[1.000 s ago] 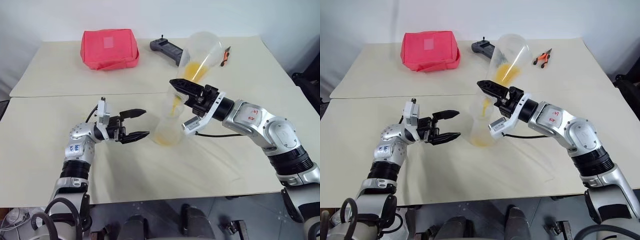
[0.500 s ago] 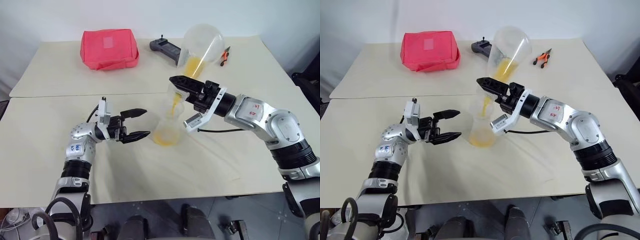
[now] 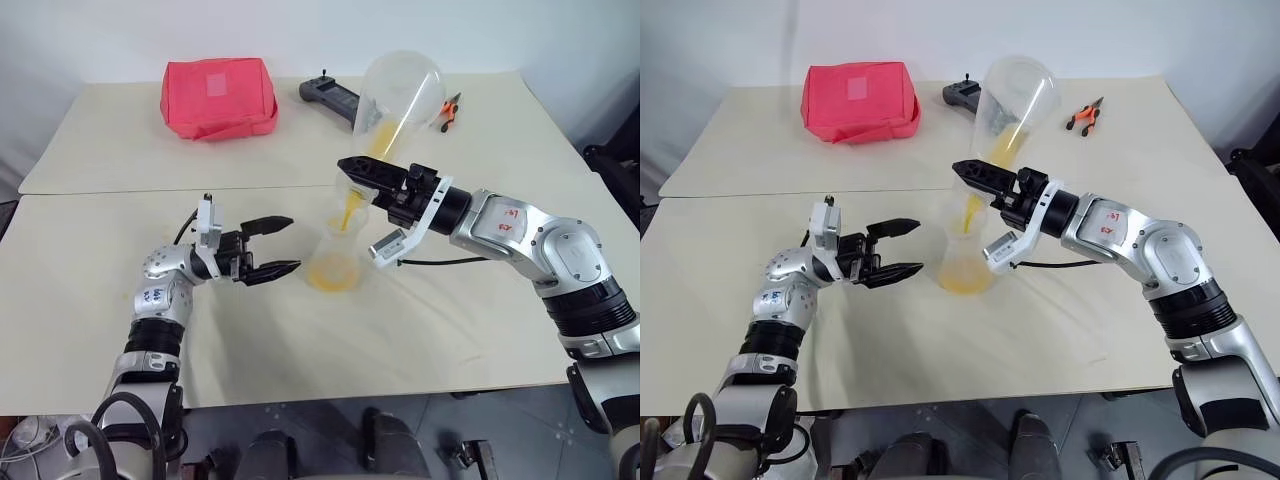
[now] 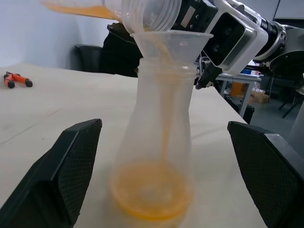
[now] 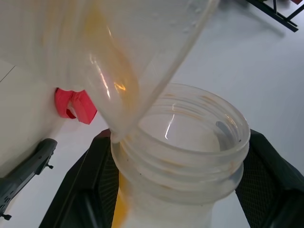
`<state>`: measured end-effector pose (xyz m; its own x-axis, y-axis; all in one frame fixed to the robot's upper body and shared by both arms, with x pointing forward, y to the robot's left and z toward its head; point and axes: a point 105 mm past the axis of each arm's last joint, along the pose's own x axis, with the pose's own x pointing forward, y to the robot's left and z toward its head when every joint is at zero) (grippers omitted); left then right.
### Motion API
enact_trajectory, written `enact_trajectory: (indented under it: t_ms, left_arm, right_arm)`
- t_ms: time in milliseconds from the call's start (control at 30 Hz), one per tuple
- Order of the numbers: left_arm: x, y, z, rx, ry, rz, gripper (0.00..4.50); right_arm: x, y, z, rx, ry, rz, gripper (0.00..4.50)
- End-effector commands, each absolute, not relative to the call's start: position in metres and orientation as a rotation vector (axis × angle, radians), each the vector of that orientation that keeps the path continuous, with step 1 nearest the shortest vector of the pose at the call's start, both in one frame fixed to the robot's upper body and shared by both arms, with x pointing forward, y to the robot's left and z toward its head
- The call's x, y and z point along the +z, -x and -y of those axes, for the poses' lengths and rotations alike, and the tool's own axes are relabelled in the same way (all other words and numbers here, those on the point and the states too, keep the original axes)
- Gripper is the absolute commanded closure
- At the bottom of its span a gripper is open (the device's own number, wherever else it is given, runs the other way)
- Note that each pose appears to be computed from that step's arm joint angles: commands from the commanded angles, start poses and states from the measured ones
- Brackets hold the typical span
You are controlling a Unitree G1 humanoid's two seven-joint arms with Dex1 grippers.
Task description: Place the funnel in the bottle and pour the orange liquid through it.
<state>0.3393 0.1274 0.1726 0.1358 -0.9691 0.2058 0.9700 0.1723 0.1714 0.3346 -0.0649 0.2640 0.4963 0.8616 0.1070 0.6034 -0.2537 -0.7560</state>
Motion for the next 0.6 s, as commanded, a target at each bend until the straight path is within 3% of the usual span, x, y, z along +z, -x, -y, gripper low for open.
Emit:
enact_trajectory:
  t_ms: [33,600]
  left_arm:
    - [0.1814,-0.3402,-0.1273,-1.405,-0.009,0.337,0.00]
    - [0.1818,-0.3412,-0.1263,-1.409,-0.007,0.341,0.00]
  right_arm:
    - [0.2791,-0.3278,0.0638,0.367,1.964,1.270,1.69]
    - [0.2822,-0.3238,0.0607,0.330,1.986,1.347,1.69]
